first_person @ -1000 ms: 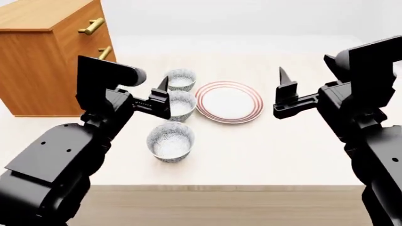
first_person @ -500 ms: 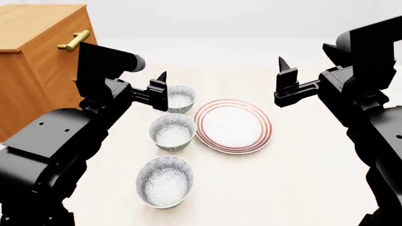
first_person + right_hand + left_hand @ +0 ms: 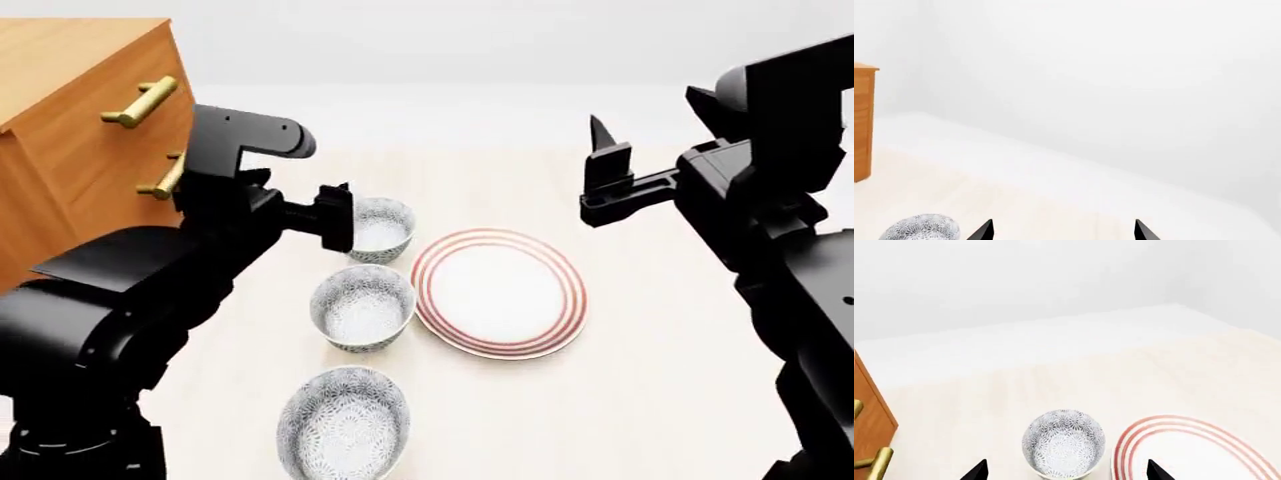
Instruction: Stack the bowl in the middle on the bowl at the back.
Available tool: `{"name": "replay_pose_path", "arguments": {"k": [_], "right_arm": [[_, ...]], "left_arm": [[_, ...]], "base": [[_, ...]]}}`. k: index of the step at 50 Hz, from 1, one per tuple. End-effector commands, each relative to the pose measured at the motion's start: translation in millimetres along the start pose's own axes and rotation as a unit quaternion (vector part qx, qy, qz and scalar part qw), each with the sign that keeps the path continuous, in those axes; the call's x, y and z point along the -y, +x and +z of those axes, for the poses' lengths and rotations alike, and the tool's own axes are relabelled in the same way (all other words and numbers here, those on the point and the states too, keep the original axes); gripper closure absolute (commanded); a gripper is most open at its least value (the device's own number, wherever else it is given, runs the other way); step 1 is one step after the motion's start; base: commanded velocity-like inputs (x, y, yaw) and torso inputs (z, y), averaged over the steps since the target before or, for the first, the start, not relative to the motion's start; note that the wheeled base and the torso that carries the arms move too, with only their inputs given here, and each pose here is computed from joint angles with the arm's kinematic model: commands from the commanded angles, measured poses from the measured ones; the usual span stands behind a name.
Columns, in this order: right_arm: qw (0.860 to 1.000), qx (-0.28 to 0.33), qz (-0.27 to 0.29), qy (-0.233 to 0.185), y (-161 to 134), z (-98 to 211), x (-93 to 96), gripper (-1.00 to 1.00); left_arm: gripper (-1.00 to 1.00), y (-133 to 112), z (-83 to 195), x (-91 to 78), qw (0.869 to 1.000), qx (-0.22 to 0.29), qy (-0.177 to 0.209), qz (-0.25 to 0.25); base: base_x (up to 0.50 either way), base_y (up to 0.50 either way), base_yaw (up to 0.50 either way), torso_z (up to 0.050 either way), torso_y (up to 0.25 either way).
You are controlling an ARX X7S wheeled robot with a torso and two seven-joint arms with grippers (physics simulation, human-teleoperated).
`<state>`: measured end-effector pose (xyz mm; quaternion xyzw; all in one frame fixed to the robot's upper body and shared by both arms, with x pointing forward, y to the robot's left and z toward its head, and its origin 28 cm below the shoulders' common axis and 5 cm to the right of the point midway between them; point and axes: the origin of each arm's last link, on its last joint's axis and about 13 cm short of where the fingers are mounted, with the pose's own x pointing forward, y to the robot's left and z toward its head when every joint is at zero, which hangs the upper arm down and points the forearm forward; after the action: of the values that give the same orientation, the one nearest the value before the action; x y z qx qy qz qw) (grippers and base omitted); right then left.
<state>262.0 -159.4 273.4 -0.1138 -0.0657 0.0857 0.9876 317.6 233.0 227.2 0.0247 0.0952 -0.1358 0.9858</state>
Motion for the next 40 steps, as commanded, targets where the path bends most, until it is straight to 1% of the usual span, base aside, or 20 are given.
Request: {"name": "replay_pose_path", "arguments": {"k": [1, 9, 15, 17, 19, 23, 25, 29, 33, 36, 40], "right_arm": [[0.999, 0.032, 0.0, -0.021, -12.5, 8.7, -6.1, -1.0], [0.997, 0.059, -0.015, -0.046, -37.8, 17.1, -12.9, -1.0], [0.993, 0.098, -0.027, -0.054, -59.1, 23.4, -20.2, -1.0], [0.991, 0.11, -0.06, -0.054, -68.4, 25.5, -19.8, -1.0], [0.99, 0.119, -0.049, -0.062, -79.2, 26.5, -25.1, -1.0], [0.985, 0.139, -0.073, -0.076, -96.9, 30.1, -27.8, -1.0], [0.982, 0.147, -0.086, -0.076, -104.0, 33.8, -29.1, -1.0], [0.978, 0.164, -0.109, -0.075, -121.4, 29.4, -33.7, -1.0], [0.975, 0.174, -0.121, -0.075, -132.0, 27.5, -36.6, -1.0], [0.971, 0.181, -0.126, -0.087, -139.3, 27.0, -39.1, -1.0], [0.964, 0.205, -0.135, -0.106, -141.9, 33.3, -35.2, -1.0]], "left_arm": [[-1.0, 11.2, -12.3, -1.7, 0.991, -0.128, -0.029, 0.023], [-1.0, 26.2, -29.2, -4.2, 0.987, -0.151, -0.032, 0.038], [-1.0, 33.9, -36.4, -3.7, 0.985, -0.164, -0.039, 0.043], [-1.0, 35.1, -38.0, -2.8, 0.984, -0.168, -0.041, 0.042], [-1.0, 36.3, -39.3, -1.8, 0.983, -0.172, -0.044, 0.041], [-1.0, 39.7, -41.3, -0.9, 0.982, -0.179, -0.052, 0.041], [-1.0, 41.2, -42.7, -0.5, 0.981, -0.181, -0.054, 0.041], [-1.0, 43.6, -45.6, 0.4, 0.979, -0.188, -0.065, 0.044], [-1.0, 44.5, -48.5, 1.2, 0.977, -0.195, -0.075, 0.046], [-1.0, 45.4, -49.9, 1.5, 0.975, -0.198, -0.084, 0.05], [-1.0, 46.7, -51.6, 1.0, 0.974, -0.201, -0.093, 0.054]], "base": [[0.0, 0.0, 0.0, 0.0, 0.0], [0.0, 0.0, 0.0, 0.0, 0.0], [0.0, 0.0, 0.0, 0.0, 0.0], [0.0, 0.0, 0.0, 0.0, 0.0], [0.0, 0.0, 0.0, 0.0, 0.0], [0.0, 0.0, 0.0, 0.0, 0.0], [0.0, 0.0, 0.0, 0.0, 0.0], [0.0, 0.0, 0.0, 0.0, 0.0], [0.0, 0.0, 0.0, 0.0, 0.0], [0.0, 0.0, 0.0, 0.0, 0.0], [0.0, 0.0, 0.0, 0.0, 0.0]]}}
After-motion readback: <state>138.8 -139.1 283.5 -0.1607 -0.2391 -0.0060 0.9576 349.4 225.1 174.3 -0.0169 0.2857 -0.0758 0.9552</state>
